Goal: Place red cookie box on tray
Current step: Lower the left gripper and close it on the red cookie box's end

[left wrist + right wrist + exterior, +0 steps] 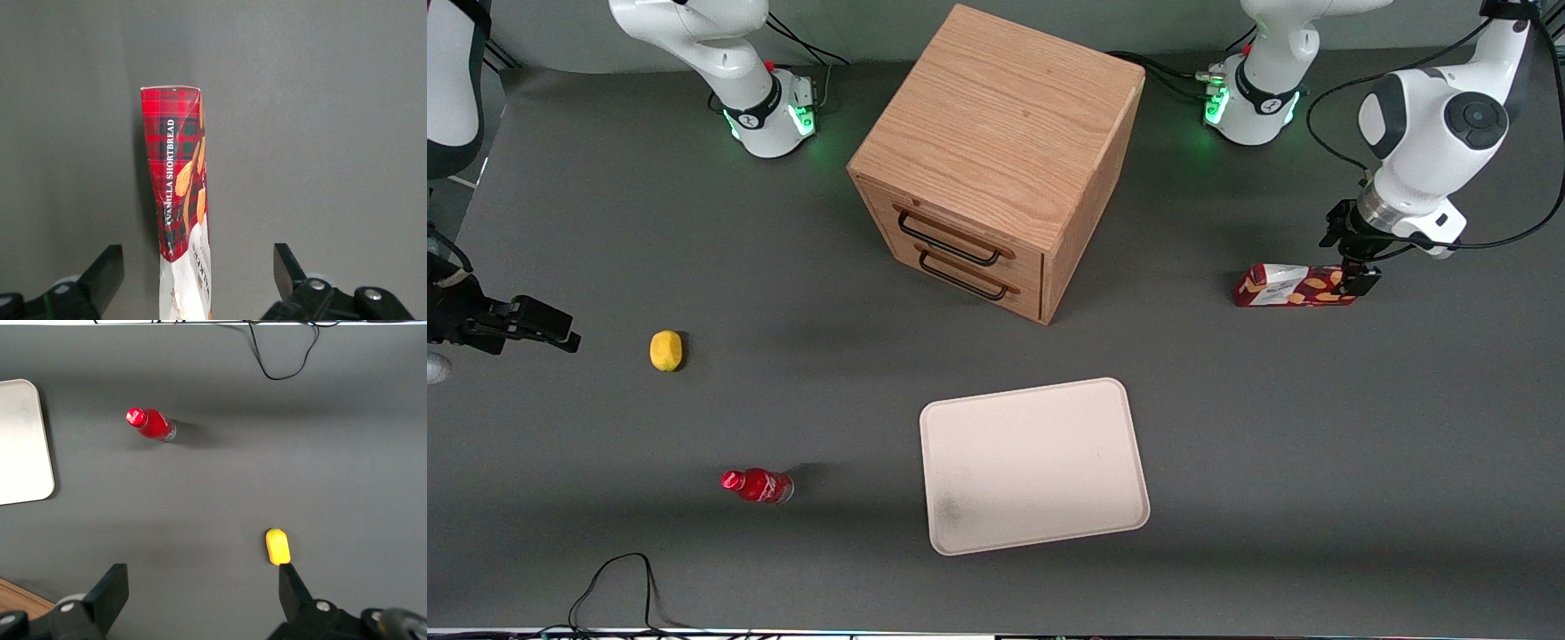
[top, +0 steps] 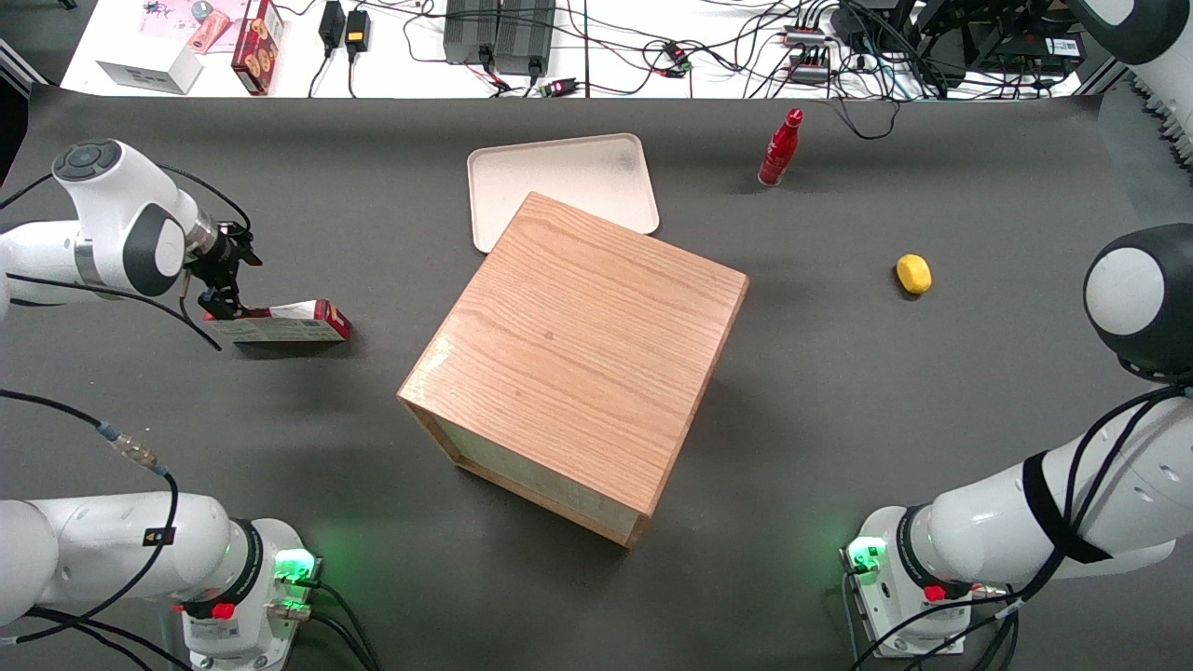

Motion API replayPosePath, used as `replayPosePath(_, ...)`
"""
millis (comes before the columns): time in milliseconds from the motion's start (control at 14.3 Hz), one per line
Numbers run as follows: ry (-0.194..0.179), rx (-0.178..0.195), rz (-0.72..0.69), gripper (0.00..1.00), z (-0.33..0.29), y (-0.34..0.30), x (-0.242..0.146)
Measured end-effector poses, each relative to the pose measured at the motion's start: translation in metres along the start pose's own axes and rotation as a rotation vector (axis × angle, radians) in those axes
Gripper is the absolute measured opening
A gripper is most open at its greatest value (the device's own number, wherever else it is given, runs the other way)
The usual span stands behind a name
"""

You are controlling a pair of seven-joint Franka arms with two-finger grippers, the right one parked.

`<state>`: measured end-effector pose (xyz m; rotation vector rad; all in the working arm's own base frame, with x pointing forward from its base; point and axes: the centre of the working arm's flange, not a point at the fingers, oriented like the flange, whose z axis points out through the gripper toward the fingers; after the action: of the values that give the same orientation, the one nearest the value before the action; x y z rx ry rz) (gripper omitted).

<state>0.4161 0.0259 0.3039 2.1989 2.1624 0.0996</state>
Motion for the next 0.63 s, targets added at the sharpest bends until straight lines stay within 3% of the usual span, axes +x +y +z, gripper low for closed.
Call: replayPosePath(628, 0.001, -0.006, -0.027, 1.0, 0.048, 0.0, 0.0)
